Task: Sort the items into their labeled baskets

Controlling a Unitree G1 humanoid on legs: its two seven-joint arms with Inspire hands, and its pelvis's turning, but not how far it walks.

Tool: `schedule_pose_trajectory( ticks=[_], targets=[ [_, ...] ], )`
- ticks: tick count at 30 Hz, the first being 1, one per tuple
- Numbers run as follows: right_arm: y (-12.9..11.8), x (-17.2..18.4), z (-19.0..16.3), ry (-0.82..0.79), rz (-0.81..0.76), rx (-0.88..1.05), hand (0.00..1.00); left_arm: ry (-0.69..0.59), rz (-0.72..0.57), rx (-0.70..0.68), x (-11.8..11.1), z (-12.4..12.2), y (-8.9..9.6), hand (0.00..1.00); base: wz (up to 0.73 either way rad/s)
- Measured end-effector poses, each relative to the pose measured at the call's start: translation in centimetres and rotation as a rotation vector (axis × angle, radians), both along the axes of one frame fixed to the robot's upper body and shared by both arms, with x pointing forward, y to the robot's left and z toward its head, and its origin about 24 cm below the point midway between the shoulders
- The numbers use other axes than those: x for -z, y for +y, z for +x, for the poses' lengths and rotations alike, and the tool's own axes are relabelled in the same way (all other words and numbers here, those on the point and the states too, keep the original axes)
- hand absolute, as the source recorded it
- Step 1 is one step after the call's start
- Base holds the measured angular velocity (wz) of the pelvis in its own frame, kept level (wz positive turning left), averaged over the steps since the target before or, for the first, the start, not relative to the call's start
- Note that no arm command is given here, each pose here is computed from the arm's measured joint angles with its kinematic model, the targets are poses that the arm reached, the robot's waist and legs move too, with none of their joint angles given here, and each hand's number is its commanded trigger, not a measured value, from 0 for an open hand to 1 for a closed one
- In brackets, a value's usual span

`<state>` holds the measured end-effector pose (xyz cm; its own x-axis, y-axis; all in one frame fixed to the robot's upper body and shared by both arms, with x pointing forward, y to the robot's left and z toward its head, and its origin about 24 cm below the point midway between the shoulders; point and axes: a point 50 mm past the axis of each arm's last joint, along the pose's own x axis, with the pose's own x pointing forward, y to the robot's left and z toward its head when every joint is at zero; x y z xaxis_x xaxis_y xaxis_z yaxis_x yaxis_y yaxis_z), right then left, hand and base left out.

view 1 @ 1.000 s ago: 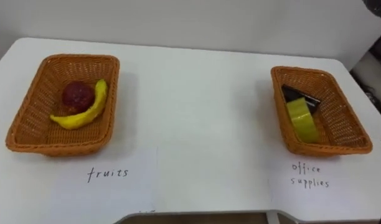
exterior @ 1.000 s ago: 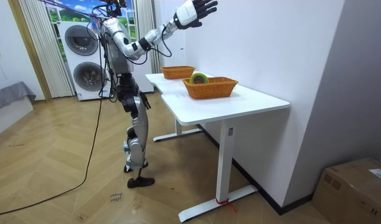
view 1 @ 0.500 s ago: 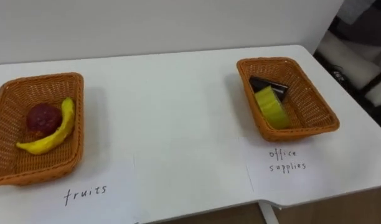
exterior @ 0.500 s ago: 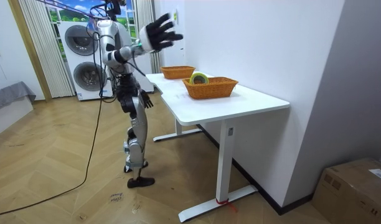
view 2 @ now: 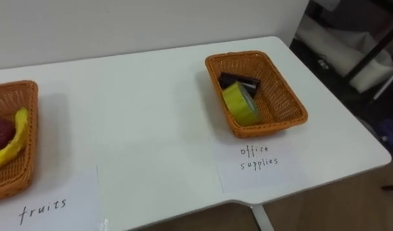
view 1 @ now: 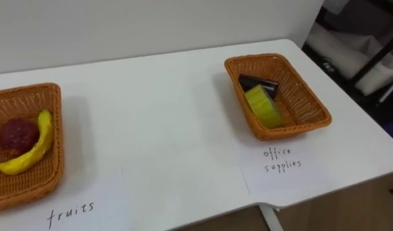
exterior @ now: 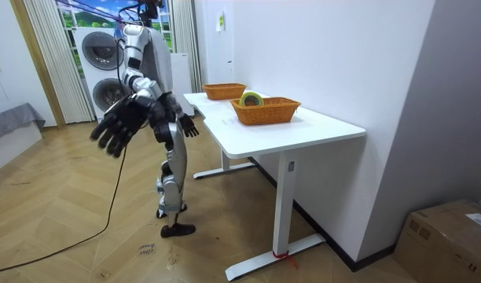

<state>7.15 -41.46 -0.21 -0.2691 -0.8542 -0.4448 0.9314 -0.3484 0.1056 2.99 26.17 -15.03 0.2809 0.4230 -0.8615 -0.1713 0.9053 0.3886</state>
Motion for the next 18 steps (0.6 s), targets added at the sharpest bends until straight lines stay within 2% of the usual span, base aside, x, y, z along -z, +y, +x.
schedule_pose_trajectory(
  ticks=[5,9,14,18],
  targets=[
    [2.2,4.8,-3.8,0.108,0.185,0.089,0.00,-0.022,0.001,-0.004,-0.1,0.8,0.0,0.00,0.00],
    [5.0,8.7,-6.9,0.158,0.371,0.134,0.00,-0.028,-0.016,0.000,0.0,1.2,-0.3,0.00,0.00],
    [7.8,11.2,-9.7,0.159,0.512,0.183,0.00,-0.006,-0.068,0.004,0.3,0.9,-1.0,0.00,-0.01],
    [11.1,13.5,-11.0,0.210,0.642,0.104,0.00,0.015,-0.091,-0.003,0.5,0.2,-1.4,0.00,0.03]
  ],
)
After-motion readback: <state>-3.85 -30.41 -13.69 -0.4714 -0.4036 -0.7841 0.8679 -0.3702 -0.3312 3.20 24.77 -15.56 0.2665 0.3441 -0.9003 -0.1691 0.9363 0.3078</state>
